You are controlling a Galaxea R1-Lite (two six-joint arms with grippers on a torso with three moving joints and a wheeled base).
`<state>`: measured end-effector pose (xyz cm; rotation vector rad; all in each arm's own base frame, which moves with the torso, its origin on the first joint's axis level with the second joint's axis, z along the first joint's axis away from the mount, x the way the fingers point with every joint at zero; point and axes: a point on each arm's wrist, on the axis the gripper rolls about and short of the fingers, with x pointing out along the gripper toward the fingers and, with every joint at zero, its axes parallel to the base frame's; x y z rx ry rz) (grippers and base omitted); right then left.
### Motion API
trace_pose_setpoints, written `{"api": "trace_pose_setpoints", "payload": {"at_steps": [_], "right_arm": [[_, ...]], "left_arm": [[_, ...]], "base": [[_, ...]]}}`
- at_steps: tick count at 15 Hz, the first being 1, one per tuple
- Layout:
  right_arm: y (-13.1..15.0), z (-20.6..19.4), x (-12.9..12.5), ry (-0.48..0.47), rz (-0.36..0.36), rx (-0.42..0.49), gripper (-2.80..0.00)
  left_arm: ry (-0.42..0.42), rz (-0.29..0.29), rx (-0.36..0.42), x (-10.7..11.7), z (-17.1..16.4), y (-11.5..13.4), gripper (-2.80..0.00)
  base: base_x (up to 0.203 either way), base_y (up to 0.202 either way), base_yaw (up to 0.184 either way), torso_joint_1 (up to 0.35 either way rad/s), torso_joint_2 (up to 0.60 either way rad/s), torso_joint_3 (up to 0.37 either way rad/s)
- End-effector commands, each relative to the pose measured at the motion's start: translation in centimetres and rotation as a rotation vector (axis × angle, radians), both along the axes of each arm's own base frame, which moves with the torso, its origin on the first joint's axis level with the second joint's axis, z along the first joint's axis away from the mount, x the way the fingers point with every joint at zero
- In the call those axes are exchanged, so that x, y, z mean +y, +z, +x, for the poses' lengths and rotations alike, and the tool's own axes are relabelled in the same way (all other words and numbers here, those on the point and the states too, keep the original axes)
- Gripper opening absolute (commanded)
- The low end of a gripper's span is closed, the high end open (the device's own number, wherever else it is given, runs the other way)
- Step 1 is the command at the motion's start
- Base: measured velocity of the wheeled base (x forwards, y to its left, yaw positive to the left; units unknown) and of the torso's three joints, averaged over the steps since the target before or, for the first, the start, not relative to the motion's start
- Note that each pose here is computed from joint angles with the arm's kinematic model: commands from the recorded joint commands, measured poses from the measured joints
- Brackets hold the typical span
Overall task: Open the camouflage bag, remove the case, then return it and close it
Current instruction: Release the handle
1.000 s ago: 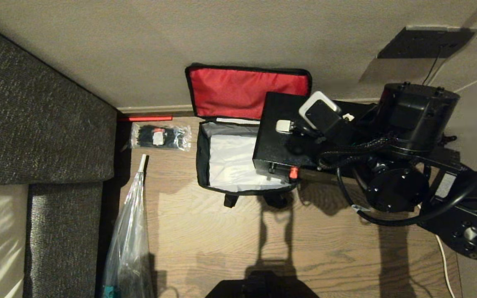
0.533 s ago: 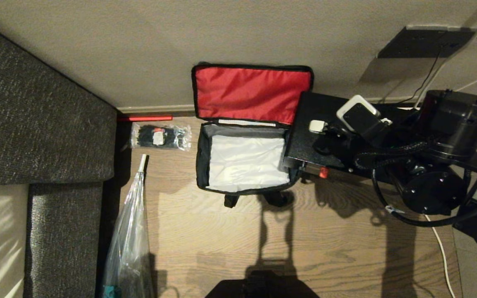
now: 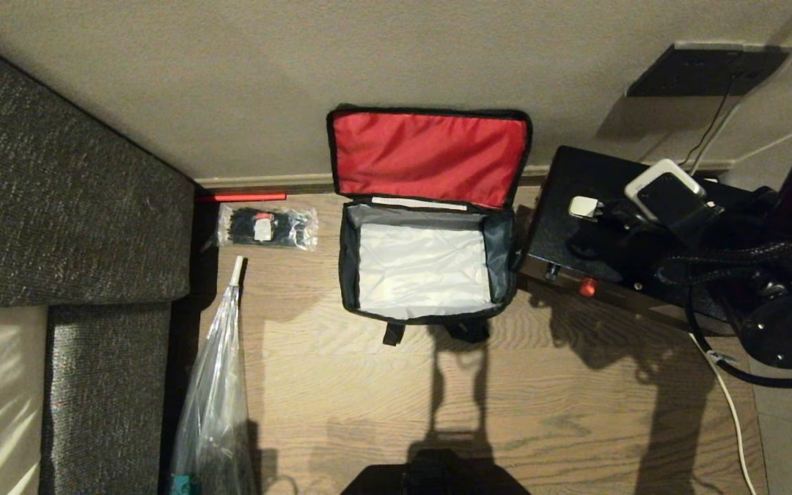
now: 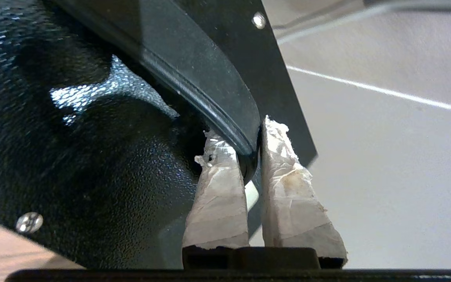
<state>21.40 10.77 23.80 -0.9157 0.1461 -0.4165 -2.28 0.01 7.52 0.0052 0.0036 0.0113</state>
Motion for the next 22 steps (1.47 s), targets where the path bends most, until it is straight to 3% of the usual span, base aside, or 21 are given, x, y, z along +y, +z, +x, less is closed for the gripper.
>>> {"api": "trace_pose_setpoints", "payload": {"at_steps": [1,13,22], "right_arm": [[0.8,-1.1,-0.7,-0.006,0.007,-0.021,-2.80],[-2.2,2.1,-3.5,-0.169,-0.016,0.052,-2.80],[-8.9,7.2,-3.0,-0.222,0.022,0.188,-2.80]], "left_arm": [[0.001,0.001,0.001,0.0,0.0,-0.1,-2.80],[0.001,0.001,0.001,0.0,0.0,-0.1,-2.80],[0.001,0.001,0.001,0.0,0.0,-0.1,-2.80]], "base": [[0.000,0.000,0.000,0.000,0.00,0.000],[0.000,0.000,0.000,0.000,0.00,0.000],[0.000,0.000,0.000,0.000,0.00,0.000]]}}
